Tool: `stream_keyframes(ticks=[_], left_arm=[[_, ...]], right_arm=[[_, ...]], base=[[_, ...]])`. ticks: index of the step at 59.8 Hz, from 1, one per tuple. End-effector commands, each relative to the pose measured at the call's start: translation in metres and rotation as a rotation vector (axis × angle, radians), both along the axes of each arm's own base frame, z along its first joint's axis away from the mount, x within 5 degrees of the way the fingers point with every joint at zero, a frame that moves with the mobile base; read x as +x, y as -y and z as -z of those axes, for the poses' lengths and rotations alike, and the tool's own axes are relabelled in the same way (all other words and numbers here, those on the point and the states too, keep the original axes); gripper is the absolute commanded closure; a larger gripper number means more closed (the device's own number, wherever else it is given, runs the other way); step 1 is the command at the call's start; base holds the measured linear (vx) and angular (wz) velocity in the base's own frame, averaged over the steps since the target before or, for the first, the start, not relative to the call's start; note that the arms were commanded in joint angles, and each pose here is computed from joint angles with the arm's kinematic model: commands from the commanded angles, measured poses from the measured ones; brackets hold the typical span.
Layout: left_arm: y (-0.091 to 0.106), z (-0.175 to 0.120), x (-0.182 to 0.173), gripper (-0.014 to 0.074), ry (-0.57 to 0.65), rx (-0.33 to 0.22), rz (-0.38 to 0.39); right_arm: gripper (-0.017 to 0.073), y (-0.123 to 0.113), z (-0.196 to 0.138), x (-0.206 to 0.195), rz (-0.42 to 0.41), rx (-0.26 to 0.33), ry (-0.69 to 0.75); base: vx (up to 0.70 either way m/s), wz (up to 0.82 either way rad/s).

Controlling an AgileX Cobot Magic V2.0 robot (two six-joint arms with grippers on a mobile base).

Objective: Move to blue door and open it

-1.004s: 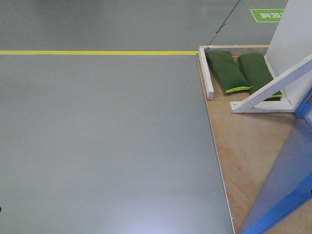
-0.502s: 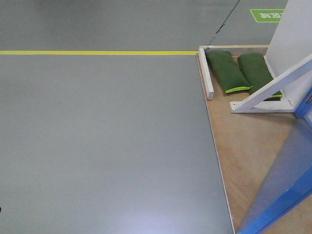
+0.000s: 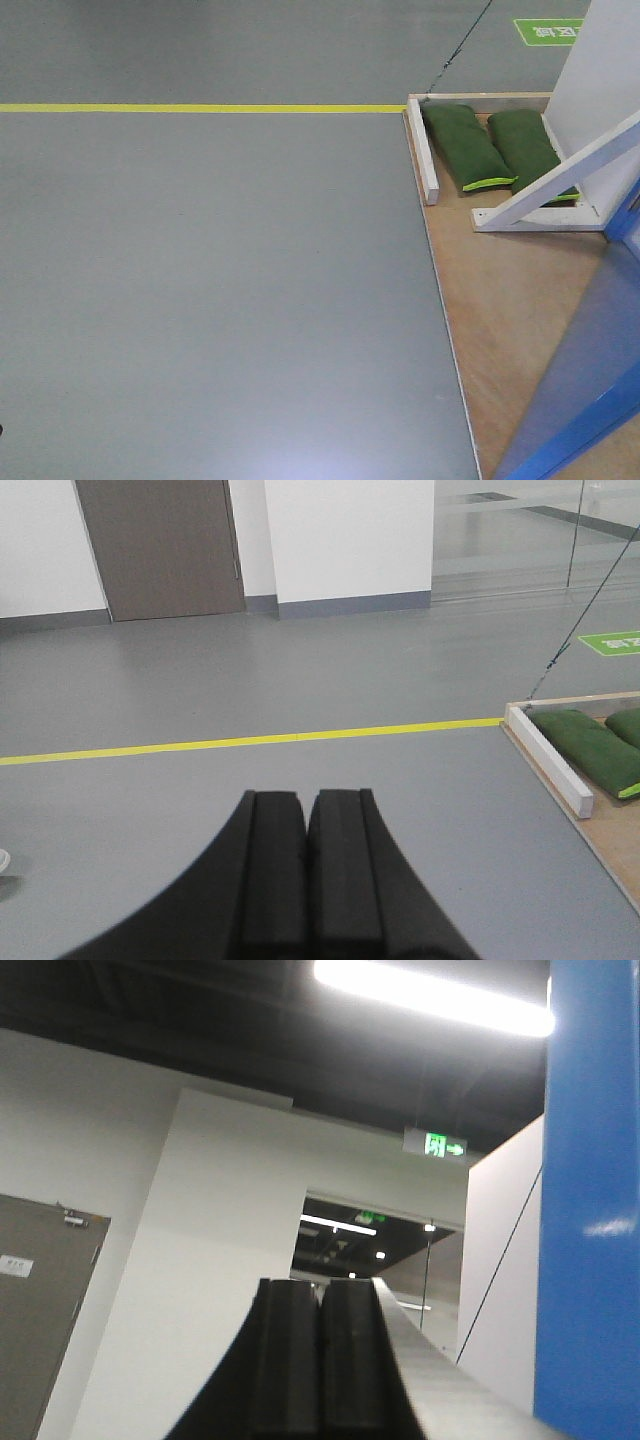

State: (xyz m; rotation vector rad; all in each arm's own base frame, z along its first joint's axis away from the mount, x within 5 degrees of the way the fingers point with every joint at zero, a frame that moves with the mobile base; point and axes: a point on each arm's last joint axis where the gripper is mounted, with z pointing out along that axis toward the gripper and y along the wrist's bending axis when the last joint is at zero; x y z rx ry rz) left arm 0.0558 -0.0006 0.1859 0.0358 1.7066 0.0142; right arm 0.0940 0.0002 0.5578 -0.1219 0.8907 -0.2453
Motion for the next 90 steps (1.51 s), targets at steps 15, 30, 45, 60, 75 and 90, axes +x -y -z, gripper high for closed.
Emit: stream_keyframes(ticks=[15, 30, 45, 60, 75, 90], left_arm=[[0.0, -0.006, 0.0, 0.0524, 0.092, -0.005, 0.007], [0.0, -0.006, 0.0, 0.0524, 0.092, -0.005, 0.007], [0.0, -0.006, 0.0, 0.0524, 0.092, -0.005, 0.007], [0.0, -0.006, 0.0, 0.0524, 0.092, -0.005, 0.007], [0.0, -0.006, 0.0, 0.0524, 0.092, -0.005, 0.007], [0.0, -0.006, 0.0, 0.0524, 0.092, -0.005, 0.007]], right_arm=[[0.0567, 0.01, -0.053, 0.0, 0.145, -0.05, 0.067], [0.0567, 0.046, -0.052, -0.007, 0.483, -0.009, 0.049], [0.0567, 0.074, -0.055, -0.035, 0.713, 0.163, 0.169], [0.0567, 0.115, -0.047, -0.044, 0.863, 0.304, 0.216], [0.0567, 0.176, -0.022, -0.032, 0.962, 0.426, 0.06], [0.0567, 0.196, -0.002, -0.005, 0.905, 0.496, -0.127]], base=[[0.0, 0.0], [0.0, 0.0], [0.0, 0.0], [0.0, 0.0], [0.0, 0.0], [0.0, 0.0]])
